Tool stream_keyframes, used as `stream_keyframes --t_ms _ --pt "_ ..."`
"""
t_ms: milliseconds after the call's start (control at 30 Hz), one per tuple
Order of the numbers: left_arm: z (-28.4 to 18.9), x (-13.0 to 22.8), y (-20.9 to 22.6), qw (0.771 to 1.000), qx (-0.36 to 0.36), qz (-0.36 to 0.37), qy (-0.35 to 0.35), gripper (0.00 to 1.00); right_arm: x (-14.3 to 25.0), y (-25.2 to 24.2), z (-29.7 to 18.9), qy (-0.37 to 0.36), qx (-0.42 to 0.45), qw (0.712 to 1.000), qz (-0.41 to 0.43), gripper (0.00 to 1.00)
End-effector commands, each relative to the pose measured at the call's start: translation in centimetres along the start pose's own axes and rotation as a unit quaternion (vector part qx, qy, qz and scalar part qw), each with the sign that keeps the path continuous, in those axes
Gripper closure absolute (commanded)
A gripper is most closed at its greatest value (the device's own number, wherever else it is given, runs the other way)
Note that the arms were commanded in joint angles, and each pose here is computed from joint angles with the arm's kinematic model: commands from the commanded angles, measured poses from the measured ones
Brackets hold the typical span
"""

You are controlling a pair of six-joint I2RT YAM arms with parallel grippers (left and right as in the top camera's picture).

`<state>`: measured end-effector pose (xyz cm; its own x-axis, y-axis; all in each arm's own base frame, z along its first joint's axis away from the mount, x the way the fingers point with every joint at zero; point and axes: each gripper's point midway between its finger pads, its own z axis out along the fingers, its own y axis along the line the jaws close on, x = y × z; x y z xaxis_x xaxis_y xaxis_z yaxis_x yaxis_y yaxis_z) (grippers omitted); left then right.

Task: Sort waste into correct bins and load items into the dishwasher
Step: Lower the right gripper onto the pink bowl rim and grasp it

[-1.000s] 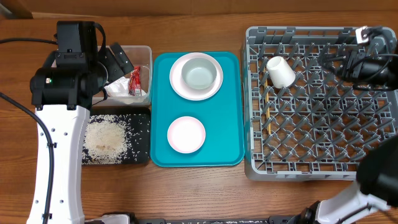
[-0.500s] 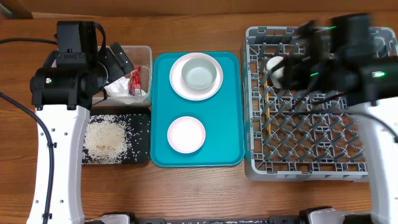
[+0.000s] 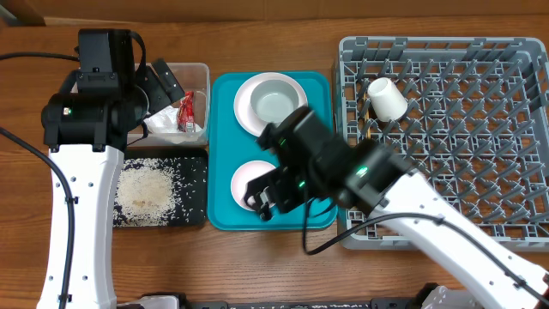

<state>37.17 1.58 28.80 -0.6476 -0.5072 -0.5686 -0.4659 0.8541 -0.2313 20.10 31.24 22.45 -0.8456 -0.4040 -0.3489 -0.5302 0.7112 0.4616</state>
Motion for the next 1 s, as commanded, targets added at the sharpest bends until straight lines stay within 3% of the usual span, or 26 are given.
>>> stream_keyframes --t_ms 0,33,133,233,533,667,767,967 --pt "-0.2 -0.4 0.0 1.0 -0.001 -0.004 -0.006 0.0 1.7 1.0 2.4 0.013 -0.007 0.999 0.033 0.0" --pt "-0.2 -0.4 0.0 1.0 -0.001 -0.004 -0.006 0.0 2.0 1.4 3.2 0.012 -0.013 1.0 0.023 0.05" --pt "-0.2 -0.4 0.0 1.0 -0.001 -0.004 -0.006 0.0 2.8 2.0 5.8 0.001 -0.021 1.0 -0.005 0.51" --pt "-0.2 -0.4 0.0 1.0 -0.001 -0.004 -0.006 0.0 3.4 1.7 7.9 -0.02 -0.006 0.999 -0.026 0.77" --pt "-0.2 -0.4 0.0 1.0 -0.001 -0.004 -0.006 0.0 3.9 -2.1 11.4 -0.09 0.081 0.991 -0.051 0.78" --pt "-0.2 -0.4 0.0 1.0 -0.001 -0.004 -0.006 0.0 3.2 -3.0 12.3 -0.116 0.099 0.987 -0.052 0.74" --pt "-0.2 -0.4 0.0 1.0 -0.001 -0.004 -0.006 0.0 2.5 -4.2 13.1 -0.132 0.129 0.982 -0.051 0.65" --pt "-0.2 -0.4 0.0 1.0 -0.001 -0.004 -0.006 0.0 3.1 -5.6 15.5 -0.114 0.149 0.981 -0.052 0.61"
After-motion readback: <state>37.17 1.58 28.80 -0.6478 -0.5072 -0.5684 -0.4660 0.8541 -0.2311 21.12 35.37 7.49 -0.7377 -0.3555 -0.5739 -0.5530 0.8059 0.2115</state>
